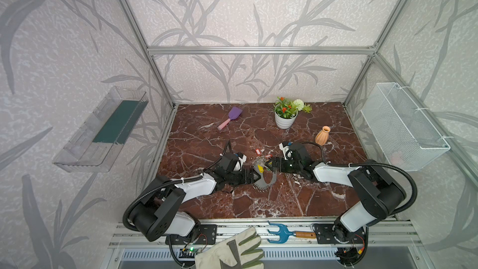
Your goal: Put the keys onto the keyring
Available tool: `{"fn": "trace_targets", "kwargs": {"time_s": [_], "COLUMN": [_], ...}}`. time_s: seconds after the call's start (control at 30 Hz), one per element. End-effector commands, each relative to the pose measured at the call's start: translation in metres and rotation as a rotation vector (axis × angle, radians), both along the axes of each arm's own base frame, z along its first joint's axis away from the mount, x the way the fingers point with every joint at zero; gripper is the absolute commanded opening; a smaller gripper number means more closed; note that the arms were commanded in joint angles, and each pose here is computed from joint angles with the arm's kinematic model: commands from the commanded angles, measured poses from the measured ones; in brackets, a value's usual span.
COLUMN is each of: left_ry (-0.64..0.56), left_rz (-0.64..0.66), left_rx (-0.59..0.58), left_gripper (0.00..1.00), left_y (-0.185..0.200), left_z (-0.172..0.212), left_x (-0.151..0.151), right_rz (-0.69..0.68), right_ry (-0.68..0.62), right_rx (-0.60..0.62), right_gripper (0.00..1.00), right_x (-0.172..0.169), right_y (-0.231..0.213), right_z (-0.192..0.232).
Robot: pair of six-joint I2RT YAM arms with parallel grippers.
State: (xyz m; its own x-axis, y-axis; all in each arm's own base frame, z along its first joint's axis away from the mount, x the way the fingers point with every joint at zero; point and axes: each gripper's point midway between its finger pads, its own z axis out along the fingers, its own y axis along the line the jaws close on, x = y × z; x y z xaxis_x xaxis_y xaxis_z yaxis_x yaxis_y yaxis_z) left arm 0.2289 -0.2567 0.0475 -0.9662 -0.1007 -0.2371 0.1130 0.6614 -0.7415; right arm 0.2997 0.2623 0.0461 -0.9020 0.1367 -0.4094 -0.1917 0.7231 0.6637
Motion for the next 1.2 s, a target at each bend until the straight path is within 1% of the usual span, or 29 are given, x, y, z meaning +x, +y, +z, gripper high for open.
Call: {"fn": "trace_targets", "kwargs": {"time_s": [0.0,0.07,0.1,0.2,0.27,0.4,0.53,0.6,0.67,0.8,0.93,1.0,1.07,1.13,1.17], "left_ry": [0.011,0.016,0.019,0.013,0.007,-0.023,-0.034,-0.035,-0.029,-0.024,-0.015,-0.005,-0.009,-0.005,-0.004], "left_rz": [0.017,0.023,0.024,0.032,0.036,0.04,0.081,0.104,0.123,0.158,0.172,0.17,0.175,0.194,0.206], "left_rx": [-0.073,-0.093,-0.103,-0.147,-0.184,-0.236,-0.222,-0.221,-0.218,-0.213,-0.193,-0.17,-0.153,-0.105,-0.086], "left_gripper": [0.86,0.84,0.82,0.76,0.73,0.62,0.4,0.3,0.22,0.09,0.0,0.0,0.0,0.0,0.0], "left_y": [-0.014,-0.018,-0.02,-0.026,-0.031,-0.038,-0.035,-0.033,-0.032,-0.029,-0.027,-0.026,-0.024,-0.018,-0.015], "left_z": [0.006,0.004,0.002,0.004,0.007,0.019,0.026,0.029,0.032,0.035,0.04,0.045,0.053,0.059,0.063], "left_x": [0.01,0.012,0.013,0.017,0.021,0.027,0.033,0.036,0.038,0.04,0.041,0.041,0.042,0.042,0.043], "right_rz": [-0.011,-0.028,-0.044,-0.059,-0.054,-0.056,-0.064,-0.051,-0.042,-0.021,0.011,0.044,0.087,0.156,0.19], "right_ry": [0.07,0.074,0.101,0.116,0.117,0.12,0.105,0.072,0.052,-0.036,-0.151,-0.24,-0.334,-0.431,-0.473], "right_rx": [0.059,0.101,0.1,0.126,0.13,0.125,0.113,0.114,0.1,0.042,-0.044,-0.1,-0.193,-0.282,-0.308], "right_gripper": [0.92,0.91,0.9,0.88,0.87,0.85,0.85,0.85,0.85,0.86,0.92,0.96,1.0,0.99,0.99], "right_x": [-0.003,0.0,0.0,0.003,0.003,0.0,-0.002,-0.002,-0.002,-0.002,-0.007,-0.015,-0.027,-0.046,-0.054], "right_y": [0.008,0.007,0.003,-0.004,-0.004,-0.007,-0.014,-0.014,-0.016,-0.025,-0.038,-0.042,-0.042,-0.035,-0.031], "right_z": [-0.01,-0.008,-0.019,-0.02,-0.019,-0.021,-0.022,-0.01,-0.003,0.023,0.059,0.083,0.099,0.111,0.115]}}
